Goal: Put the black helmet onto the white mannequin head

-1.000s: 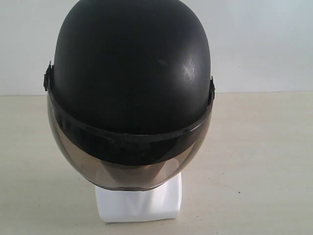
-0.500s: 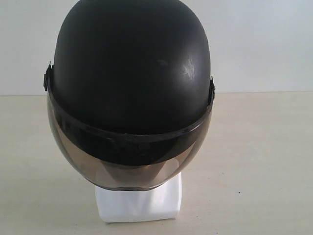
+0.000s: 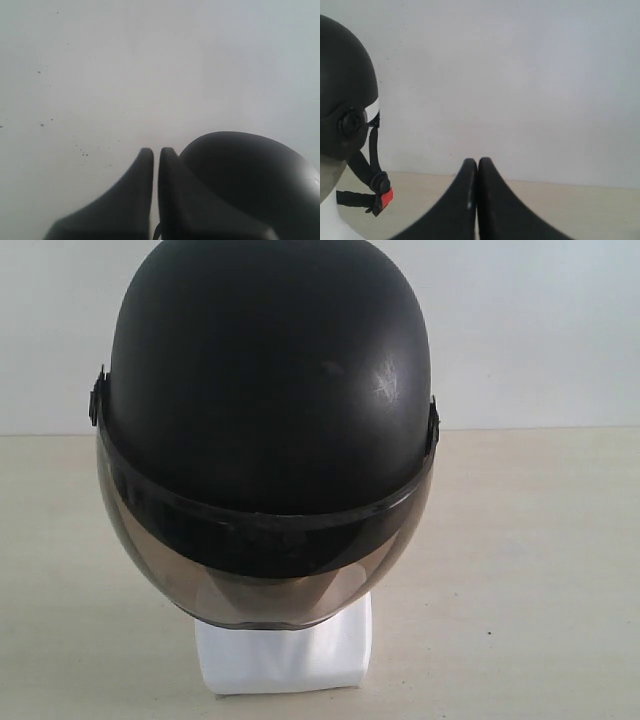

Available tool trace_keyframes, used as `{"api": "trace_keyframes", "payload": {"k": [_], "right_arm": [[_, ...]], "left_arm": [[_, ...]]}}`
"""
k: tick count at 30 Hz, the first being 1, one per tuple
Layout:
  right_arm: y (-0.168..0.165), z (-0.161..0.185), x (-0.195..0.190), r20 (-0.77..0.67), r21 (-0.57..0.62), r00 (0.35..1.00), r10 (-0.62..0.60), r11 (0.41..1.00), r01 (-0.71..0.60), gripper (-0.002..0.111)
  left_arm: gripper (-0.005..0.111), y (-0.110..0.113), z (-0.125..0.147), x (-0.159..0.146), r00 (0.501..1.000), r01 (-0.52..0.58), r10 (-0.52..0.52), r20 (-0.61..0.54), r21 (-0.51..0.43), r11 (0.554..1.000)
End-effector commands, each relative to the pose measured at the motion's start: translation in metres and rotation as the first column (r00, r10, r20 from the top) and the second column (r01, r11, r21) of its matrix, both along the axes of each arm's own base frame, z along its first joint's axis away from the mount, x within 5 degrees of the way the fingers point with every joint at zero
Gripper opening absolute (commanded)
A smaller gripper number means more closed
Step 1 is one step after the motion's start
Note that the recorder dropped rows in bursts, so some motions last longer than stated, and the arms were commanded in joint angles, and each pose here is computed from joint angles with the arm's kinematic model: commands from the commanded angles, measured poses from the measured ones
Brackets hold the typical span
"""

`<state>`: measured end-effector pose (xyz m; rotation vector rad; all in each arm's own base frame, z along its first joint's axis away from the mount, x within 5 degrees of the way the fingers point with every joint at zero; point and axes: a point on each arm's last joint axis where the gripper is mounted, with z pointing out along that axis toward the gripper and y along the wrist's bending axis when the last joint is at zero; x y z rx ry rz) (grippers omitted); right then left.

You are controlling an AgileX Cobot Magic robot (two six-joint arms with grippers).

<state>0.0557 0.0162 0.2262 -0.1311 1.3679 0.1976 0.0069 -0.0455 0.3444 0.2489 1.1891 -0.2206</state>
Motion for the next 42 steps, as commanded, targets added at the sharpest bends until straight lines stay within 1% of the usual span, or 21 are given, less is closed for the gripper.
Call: {"api": "trace_keyframes", "payload": {"k": [1, 4, 9, 15, 17, 18, 20, 26, 31, 33, 37, 42], "right_arm": [[-0.004, -0.006, 0.001, -0.044, 0.003, 0.998, -0.041, 0.999, 0.041, 0.0], [-0.007, -0.01, 0.002, -0.089, -0.006, 0.993, -0.082, 0.997, 0.082, 0.0], [-0.009, -0.011, 0.001, -0.092, -0.007, 0.99, -0.104, 0.995, 0.104, 0.0], [-0.011, -0.012, 0.001, -0.124, 0.057, 0.986, -0.113, 0.991, 0.121, 0.0], [-0.012, -0.015, 0.001, -0.15, 0.032, 0.981, -0.123, 0.991, 0.129, 0.0], [-0.012, -0.017, 0.001, -0.162, -0.013, 0.978, -0.129, 0.992, 0.129, 0.0], [-0.01, -0.021, 0.001, -0.197, -0.052, 0.973, -0.123, 0.992, 0.115, 0.0], [-0.009, -0.032, 0.0, -0.308, -0.088, 0.945, -0.109, 0.992, 0.086, 0.0], [-0.007, -0.042, -0.002, -0.409, -0.104, 0.908, -0.097, 0.993, 0.059, 0.0], [-0.008, -0.043, -0.003, -0.421, -0.093, 0.902, -0.098, 0.994, 0.064, 0.0], [-0.009, -0.044, -0.003, -0.439, -0.033, 0.893, -0.1, 0.995, 0.095, 0.0], [-0.009, -0.044, -0.003, -0.439, -0.033, 0.892, -0.104, 0.995, 0.099, 0.0]], "left_arm": [[0.004, 0.001, -0.001, 0.0, 1.0, -0.011, 0.011, 0.007, -0.007, 1.0], [0.004, 0.001, 0.0, 0.0, 1.0, -0.014, 0.014, 0.008, -0.008, 1.0], [0.004, 0.001, 0.0, 0.0, 1.0, -0.012, 0.012, 0.008, -0.008, 1.0], [0.004, 0.001, 0.0, 0.0, 1.0, -0.012, 0.012, 0.008, -0.008, 1.0], [0.004, 0.001, 0.0, 0.0, 1.0, -0.012, 0.012, 0.008, -0.008, 1.0], [0.004, 0.001, 0.0, 0.0, 1.0, -0.012, 0.012, 0.008, -0.008, 1.0], [0.004, 0.001, 0.0, 0.0, 1.0, -0.012, 0.012, 0.008, -0.008, 1.0], [0.004, 0.001, 0.0, 0.0, 1.0, -0.012, 0.012, 0.008, -0.008, 1.0], [0.004, 0.001, 0.0, 0.0, 1.0, -0.012, 0.012, 0.008, -0.008, 1.0], [0.004, 0.001, 0.0, 0.0, 1.0, -0.012, 0.012, 0.008, -0.008, 1.0], [0.004, 0.001, 0.0, 0.0, 1.0, -0.012, 0.012, 0.008, -0.008, 1.0], [0.004, 0.001, 0.0, 0.0, 1.0, -0.012, 0.012, 0.008, -0.008, 1.0]]}}
